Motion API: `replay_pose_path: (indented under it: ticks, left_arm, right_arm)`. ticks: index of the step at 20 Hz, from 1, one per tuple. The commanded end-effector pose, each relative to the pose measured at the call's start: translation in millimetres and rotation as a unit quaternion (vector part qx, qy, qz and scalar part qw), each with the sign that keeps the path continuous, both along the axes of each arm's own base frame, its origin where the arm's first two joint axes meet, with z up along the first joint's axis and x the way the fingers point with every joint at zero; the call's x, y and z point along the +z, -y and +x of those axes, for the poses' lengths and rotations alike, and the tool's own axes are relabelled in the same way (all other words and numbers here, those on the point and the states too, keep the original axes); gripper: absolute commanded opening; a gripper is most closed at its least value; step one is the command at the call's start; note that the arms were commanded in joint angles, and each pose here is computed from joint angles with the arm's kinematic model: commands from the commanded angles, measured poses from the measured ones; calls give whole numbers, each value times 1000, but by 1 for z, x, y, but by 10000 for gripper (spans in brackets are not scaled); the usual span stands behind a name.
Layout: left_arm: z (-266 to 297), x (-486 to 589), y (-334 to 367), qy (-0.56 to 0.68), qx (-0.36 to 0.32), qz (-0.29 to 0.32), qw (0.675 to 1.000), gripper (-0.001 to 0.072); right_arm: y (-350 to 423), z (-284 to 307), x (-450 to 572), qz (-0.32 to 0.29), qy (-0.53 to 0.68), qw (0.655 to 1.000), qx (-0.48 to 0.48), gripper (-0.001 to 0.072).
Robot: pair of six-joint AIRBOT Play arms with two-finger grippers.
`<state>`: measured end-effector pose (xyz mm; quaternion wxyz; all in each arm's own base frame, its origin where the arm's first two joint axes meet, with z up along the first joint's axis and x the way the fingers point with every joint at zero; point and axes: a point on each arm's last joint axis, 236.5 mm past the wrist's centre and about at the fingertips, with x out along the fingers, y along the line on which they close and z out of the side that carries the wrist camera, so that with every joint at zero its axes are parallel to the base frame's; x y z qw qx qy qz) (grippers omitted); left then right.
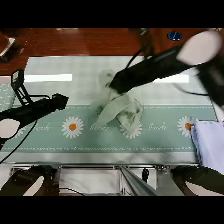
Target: Fold the shirts.
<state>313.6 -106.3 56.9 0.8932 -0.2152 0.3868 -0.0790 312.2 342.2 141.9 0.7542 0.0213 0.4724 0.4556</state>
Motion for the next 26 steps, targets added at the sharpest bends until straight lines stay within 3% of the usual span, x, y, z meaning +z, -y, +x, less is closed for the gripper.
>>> replay_pose_path:
  ticks: [1,2,3,4,5,8,11,13,16,20,25,26]
  left_arm:
    - [-7,-9,2,-22,-8,5,1000,507]
    - [-13,-15,2,-39,-13,9,999,507]
    - [-19,-21,3,-57,-17,12,998,507]
    - [-24,-27,3,-72,-20,15,997,507]
    - [-29,-32,4,-88,-23,14,996,507]
    - [-47,-41,9,-131,-35,8,991,507]
    - [-73,-53,11,-185,-63,19,981,507]
    - [-81,-49,30,-192,-87,-19,977,507]
    - [-56,-27,65,-141,-102,-103,979,507]
    - [-44,-45,107,-165,-146,-170,960,507]
    - [-38,-114,117,-252,-151,-148,945,504]
    - [-37,-118,119,-256,-166,-141,942,450]
  right_arm:
    - [-49,-21,-93,-26,-101,994,23,18]
    - [-54,-22,-111,-28,-128,991,21,25]
    - [-58,-23,-122,-24,-152,988,16,145]
    - [-59,-20,-127,-17,-168,986,10,343]
    - [-52,-12,-125,-14,-169,985,0,414]
    - [9,28,-86,-7,-150,988,-36,414]
    - [143,76,-40,-44,-79,984,-154,414]
    - [241,83,-31,-80,-51,961,-260,413]
    - [336,53,-60,-76,-81,912,-395,408]
    - [345,-20,-146,-73,-182,880,-432,407]
    - [296,-60,-202,-69,-245,884,-392,408]
    - [286,-63,-206,-75,-249,889,-378,407]
